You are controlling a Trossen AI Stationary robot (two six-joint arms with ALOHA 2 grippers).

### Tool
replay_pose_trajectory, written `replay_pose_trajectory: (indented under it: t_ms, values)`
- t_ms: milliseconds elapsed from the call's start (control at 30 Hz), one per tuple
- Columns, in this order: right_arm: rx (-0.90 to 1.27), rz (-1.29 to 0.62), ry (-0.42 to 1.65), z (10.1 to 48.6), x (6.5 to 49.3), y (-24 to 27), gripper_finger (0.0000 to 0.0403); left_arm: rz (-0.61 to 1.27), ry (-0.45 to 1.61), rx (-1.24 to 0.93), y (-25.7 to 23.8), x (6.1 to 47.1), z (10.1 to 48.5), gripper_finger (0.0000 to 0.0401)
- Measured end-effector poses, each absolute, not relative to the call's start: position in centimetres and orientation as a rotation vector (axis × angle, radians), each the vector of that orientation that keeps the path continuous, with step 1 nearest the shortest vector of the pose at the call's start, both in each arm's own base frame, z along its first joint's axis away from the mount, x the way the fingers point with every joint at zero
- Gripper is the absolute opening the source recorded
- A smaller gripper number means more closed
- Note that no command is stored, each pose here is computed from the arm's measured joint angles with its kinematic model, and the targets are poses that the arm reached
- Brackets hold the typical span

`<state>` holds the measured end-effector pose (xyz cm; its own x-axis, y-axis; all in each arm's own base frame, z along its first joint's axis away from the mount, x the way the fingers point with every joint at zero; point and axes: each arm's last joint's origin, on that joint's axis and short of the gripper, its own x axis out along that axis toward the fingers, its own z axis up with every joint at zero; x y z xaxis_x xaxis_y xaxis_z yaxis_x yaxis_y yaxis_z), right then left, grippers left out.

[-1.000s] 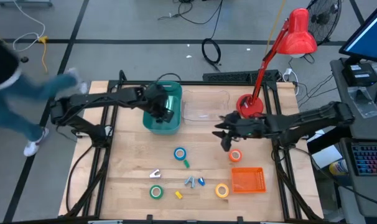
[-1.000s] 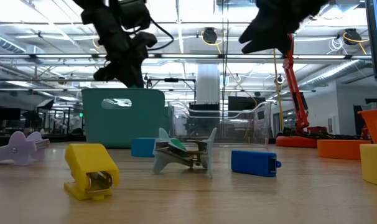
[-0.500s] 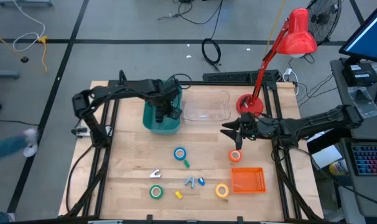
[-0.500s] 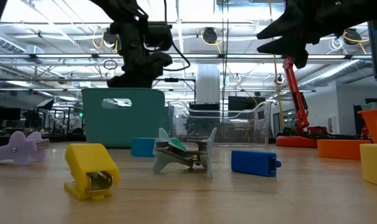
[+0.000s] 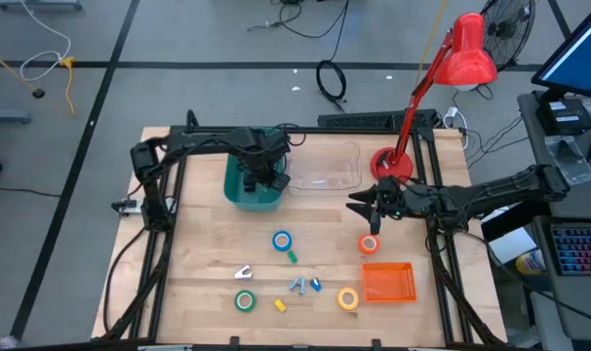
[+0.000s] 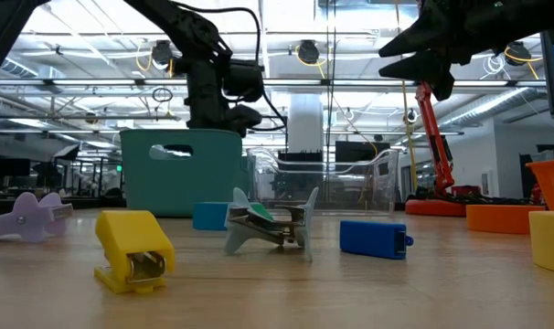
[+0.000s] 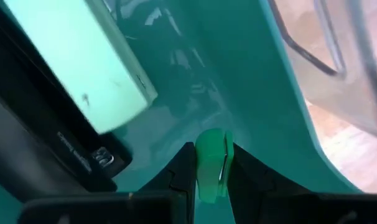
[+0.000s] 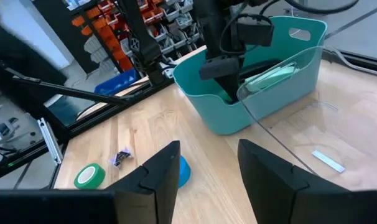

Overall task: Pick and place Stapler, Stapler remover, tape
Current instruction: Put the right mini green stapler into the blue bin

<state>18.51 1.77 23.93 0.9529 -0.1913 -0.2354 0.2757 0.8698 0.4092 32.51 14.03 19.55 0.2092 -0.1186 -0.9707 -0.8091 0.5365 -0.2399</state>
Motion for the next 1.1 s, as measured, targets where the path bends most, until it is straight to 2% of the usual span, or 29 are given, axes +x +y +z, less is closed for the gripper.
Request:
replay_pose_trajectory:
  t_ms: [800,1100]
  values:
    - [0.473,-0.248,0.191,23.9,18.5,1.8,0.0155,0.611,1.307,-0.935,13.8,32.8,19.0,0.0067]
    - [0.473,-0.248,0.191,23.9,18.5,1.8,0.0155,0.547,1.325,-0.923,12.7,33.2,19.0,0.0076]
